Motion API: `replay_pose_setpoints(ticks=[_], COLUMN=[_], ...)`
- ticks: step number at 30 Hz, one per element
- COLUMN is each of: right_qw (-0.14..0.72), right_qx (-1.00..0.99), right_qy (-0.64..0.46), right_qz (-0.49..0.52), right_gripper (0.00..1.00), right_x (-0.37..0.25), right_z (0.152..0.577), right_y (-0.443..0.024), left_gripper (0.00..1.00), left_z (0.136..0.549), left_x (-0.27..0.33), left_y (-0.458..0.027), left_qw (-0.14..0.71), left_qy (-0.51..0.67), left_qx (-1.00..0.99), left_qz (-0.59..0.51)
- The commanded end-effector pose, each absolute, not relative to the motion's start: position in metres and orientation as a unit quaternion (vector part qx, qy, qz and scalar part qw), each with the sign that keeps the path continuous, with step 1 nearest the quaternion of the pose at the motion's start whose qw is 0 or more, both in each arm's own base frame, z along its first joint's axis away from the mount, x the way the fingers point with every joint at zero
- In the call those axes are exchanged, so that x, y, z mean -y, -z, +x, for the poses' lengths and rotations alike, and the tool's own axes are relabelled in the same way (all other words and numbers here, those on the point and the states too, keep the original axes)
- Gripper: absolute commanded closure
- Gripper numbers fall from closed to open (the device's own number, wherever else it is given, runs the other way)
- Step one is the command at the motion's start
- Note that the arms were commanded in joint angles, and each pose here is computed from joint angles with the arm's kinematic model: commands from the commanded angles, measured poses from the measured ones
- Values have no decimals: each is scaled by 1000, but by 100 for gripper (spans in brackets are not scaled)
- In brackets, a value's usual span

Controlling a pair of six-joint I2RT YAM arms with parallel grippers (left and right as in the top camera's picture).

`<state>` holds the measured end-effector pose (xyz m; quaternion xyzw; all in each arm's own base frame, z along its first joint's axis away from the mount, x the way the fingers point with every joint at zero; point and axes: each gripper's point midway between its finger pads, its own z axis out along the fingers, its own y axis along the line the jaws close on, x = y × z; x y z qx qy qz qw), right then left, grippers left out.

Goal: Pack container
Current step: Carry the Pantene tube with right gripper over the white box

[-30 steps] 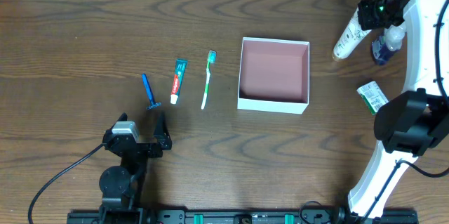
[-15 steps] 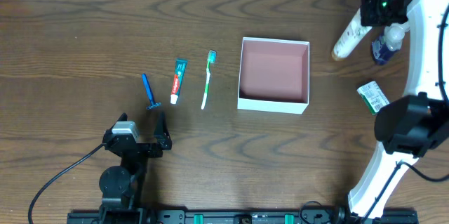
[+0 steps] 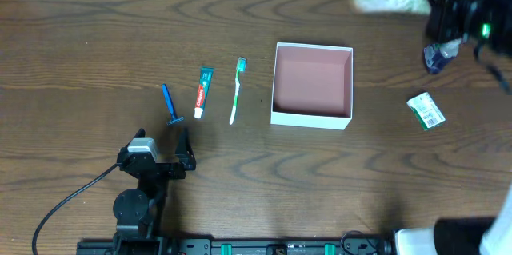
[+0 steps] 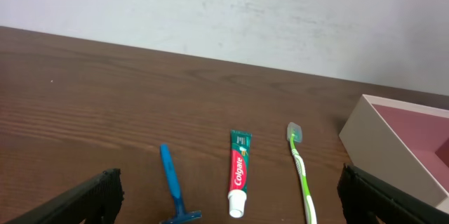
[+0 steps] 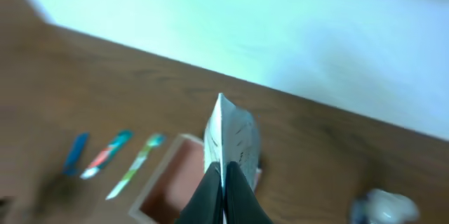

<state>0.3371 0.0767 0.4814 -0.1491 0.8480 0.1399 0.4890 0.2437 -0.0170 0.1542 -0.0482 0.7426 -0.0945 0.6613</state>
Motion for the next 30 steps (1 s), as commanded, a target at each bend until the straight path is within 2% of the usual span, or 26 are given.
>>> replay_pose_setpoints(ticks=[1,8,19,30], right_qw=[460,399,318,250], right_qx=[-855,-878,-907,-929], right_qy=[-169,-174,-190,-180], right_qz=[-172,-199,-203,-206], right_gripper=[99,99,99,99], right_x=[-104,-132,-173,-196], right_z=[329,335,398,443], right_y=[-470,-434,-361,-283], left_gripper=[2,2,2,2], left_z=[244,244,244,244], left_x=[18,18,18,18], left_y=[-139,-139,-139,-139], left_qw=[646,646,646,646], left_qy=[96,96,96,96], left_qx=[-756,-756,-756,-756], left_qz=[-45,-45,-45,-45])
